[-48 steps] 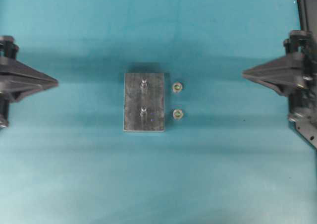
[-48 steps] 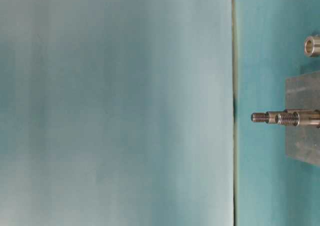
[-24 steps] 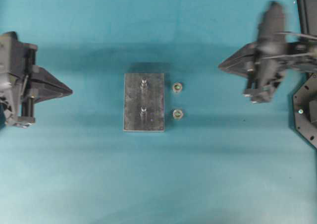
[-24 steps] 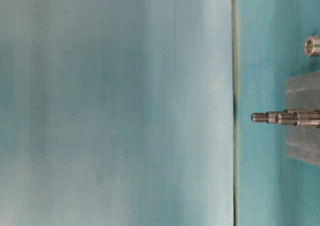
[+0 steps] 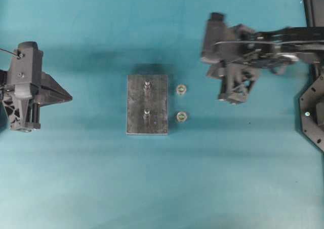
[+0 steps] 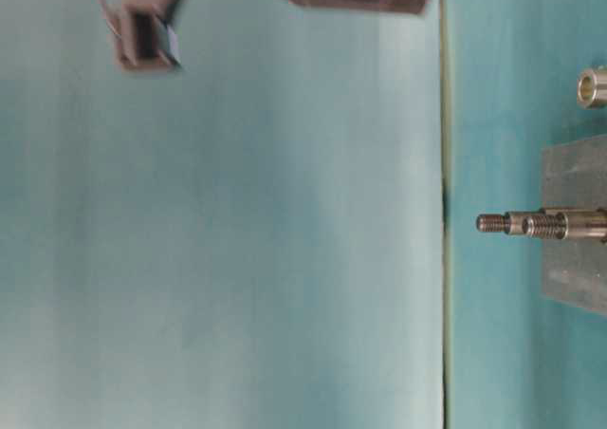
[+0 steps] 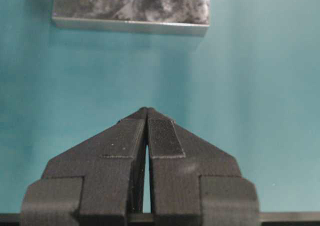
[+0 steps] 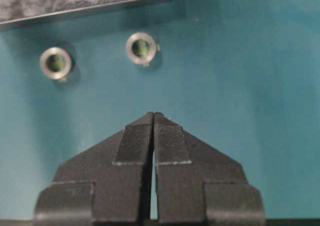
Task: Insert the washer onto the shaft.
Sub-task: 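Move the right gripper over the upper washer beside the block, then lower the right gripper and close it on the upper washer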
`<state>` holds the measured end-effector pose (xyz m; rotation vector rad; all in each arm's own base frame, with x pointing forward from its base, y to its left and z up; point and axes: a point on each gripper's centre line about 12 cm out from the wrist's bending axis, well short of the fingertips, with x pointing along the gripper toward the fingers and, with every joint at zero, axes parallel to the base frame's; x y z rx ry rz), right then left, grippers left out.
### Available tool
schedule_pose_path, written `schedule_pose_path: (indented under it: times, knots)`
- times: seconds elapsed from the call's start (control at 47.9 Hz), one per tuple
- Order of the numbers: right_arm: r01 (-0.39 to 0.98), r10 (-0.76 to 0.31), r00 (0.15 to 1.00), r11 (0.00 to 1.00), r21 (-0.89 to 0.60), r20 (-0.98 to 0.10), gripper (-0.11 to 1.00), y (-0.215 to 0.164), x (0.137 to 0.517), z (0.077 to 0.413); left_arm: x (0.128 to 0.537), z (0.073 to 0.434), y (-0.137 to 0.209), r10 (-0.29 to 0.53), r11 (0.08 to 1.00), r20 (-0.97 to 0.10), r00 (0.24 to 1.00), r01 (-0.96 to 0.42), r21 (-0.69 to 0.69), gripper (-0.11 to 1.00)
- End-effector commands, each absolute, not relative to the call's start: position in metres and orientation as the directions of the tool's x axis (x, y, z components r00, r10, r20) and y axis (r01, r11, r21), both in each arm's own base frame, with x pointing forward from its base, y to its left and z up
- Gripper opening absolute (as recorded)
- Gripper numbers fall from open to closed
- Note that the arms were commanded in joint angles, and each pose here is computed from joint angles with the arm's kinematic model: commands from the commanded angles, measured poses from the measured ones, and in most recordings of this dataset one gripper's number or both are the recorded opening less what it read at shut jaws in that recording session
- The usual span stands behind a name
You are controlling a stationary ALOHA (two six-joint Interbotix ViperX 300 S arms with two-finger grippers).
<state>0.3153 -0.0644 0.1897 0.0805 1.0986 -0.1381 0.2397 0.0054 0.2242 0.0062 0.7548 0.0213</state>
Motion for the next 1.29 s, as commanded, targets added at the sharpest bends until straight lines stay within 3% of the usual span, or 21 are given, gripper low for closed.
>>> schedule_pose_path:
  times: [0.0,0.104,0.271,0.334,0.73,1.272]
  knots:
    - [0.138,-0.076,0.456,0.99,-0.014,-0.887,0.05,-0.068,0.327,0.193,0.247,0.236,0.006,0.023,1.0,-0.659,0.752,-0.008,0.025,0.0]
    - [0.119,-0.071,0.443,0.993,-0.019,-0.894,0.24,-0.068,0.337,0.184,0.249,0.23,0.006,0.023,0.999,-0.675,0.738,0.003,0.036,0.0]
    - [0.116,-0.064,0.418,0.993,-0.017,-0.906,0.72,-0.07,0.353,0.167,0.255,0.219,0.006,0.022,0.999,-0.692,0.722,0.008,0.04,0.0]
    - [0.109,-0.06,0.409,0.994,-0.017,-0.911,0.84,-0.069,0.359,0.162,0.258,0.217,0.006,0.021,0.999,-0.687,0.726,0.008,0.039,0.0]
    - [0.079,-0.04,0.358,0.997,-0.012,-0.933,0.8,-0.062,0.375,0.133,0.265,0.209,0.006,0.02,0.999,-0.687,0.726,0.01,0.041,0.0]
    - [0.089,-0.046,0.379,0.996,-0.013,-0.924,0.79,-0.063,0.382,0.116,0.266,0.205,0.006,0.02,0.998,-0.695,0.719,0.022,0.051,0.0]
